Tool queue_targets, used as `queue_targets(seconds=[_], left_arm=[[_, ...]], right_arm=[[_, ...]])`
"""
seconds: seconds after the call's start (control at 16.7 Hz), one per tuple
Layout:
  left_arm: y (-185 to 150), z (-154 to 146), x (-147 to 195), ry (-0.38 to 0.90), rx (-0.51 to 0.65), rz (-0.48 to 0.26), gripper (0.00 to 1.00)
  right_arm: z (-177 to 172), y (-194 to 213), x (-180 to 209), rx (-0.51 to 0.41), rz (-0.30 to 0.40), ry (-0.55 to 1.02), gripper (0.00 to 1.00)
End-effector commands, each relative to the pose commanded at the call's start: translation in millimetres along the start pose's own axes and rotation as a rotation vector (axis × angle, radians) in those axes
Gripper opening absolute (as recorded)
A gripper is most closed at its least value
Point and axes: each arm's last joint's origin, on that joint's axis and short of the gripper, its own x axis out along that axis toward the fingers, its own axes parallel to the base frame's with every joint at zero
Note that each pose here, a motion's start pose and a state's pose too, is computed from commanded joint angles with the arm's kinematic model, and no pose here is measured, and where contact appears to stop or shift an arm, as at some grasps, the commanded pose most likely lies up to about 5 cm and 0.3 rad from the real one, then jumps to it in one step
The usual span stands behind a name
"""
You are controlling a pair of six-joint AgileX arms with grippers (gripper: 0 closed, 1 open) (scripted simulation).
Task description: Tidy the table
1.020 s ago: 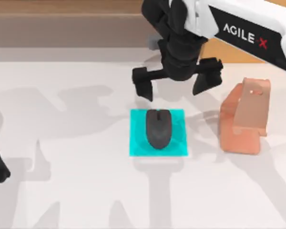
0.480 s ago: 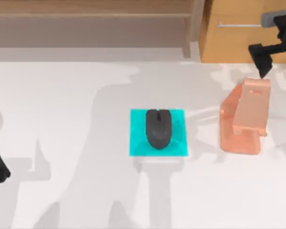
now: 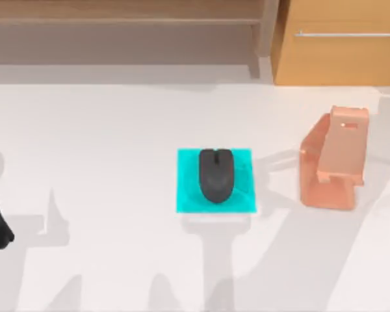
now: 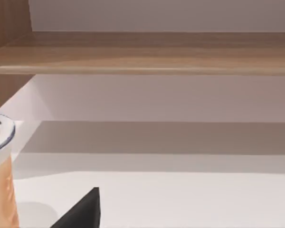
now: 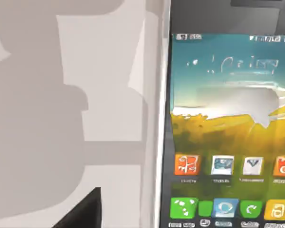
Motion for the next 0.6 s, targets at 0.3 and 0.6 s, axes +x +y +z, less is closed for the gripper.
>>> queue_targets(seconds=[0.3,0.6], left_arm=[[0.0,0.0,0.0,0.0,0.0,0.0,1.0],[0.0,0.0,0.0,0.0,0.0,0.0,1.0]], right_arm=[[-2.8,-11.4,0.7,0.025,0.006,0.008,1.0],[-1.8,-11.0,20.7,0.025,0.007,0.008,1.0]])
